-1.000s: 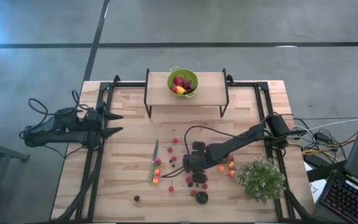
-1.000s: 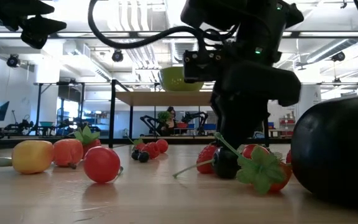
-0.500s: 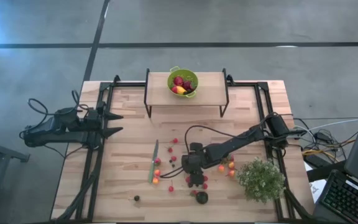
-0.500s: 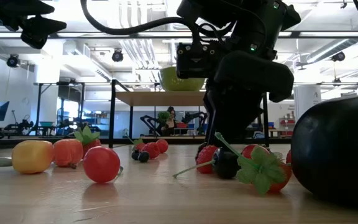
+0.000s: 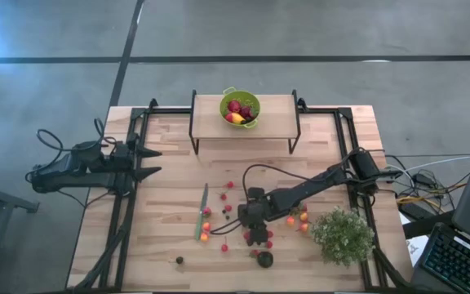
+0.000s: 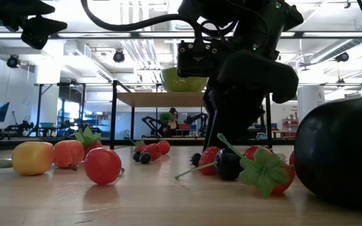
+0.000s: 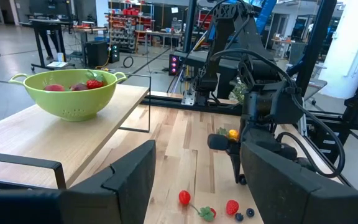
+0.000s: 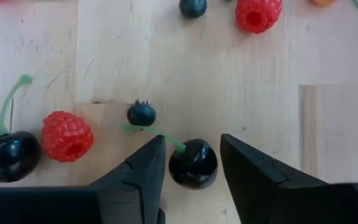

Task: Pick & Place Fruit
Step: Put the black cherry into the green colander on the shelf

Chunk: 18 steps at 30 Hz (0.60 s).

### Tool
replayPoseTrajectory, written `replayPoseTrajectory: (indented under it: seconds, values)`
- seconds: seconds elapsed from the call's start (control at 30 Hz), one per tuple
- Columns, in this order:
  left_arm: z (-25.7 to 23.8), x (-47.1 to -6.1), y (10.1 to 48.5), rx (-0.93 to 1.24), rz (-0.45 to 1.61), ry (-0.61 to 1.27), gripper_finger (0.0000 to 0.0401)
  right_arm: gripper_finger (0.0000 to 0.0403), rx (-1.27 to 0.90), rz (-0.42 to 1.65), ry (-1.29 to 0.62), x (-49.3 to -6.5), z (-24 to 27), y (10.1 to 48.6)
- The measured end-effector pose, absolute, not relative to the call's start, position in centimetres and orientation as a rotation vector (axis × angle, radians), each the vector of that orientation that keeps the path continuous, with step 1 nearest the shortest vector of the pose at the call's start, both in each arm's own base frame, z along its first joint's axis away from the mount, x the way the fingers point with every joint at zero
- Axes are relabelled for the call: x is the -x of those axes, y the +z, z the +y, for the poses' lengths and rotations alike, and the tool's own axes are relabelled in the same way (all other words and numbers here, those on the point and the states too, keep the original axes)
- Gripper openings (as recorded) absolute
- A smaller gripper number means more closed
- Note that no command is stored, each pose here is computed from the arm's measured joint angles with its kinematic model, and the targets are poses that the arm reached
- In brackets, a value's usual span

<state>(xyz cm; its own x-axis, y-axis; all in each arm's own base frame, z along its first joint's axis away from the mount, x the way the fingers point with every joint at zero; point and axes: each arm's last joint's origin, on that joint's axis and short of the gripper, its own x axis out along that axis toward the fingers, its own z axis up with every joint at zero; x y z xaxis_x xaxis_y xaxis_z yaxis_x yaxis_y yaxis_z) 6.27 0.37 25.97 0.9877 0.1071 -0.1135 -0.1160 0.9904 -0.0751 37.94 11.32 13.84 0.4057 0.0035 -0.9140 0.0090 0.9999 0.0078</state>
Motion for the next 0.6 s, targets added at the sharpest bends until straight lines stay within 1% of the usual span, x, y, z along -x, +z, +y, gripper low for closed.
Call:
replayPoseTrajectory:
  seconds: [0.27, 0.6]
  values:
    - [0.37, -6.27, 25.97, 0.082, 0.110, 0.112, 0.0241, 0.0092, -0.031, 1.158, 0.033, -37.98, 11.45, 13.90]
    - [0.37, -6.27, 25.97, 0.082, 0.110, 0.112, 0.0241, 0.0064, -0.031, 1.155, 0.033, -38.00, 11.45, 13.99]
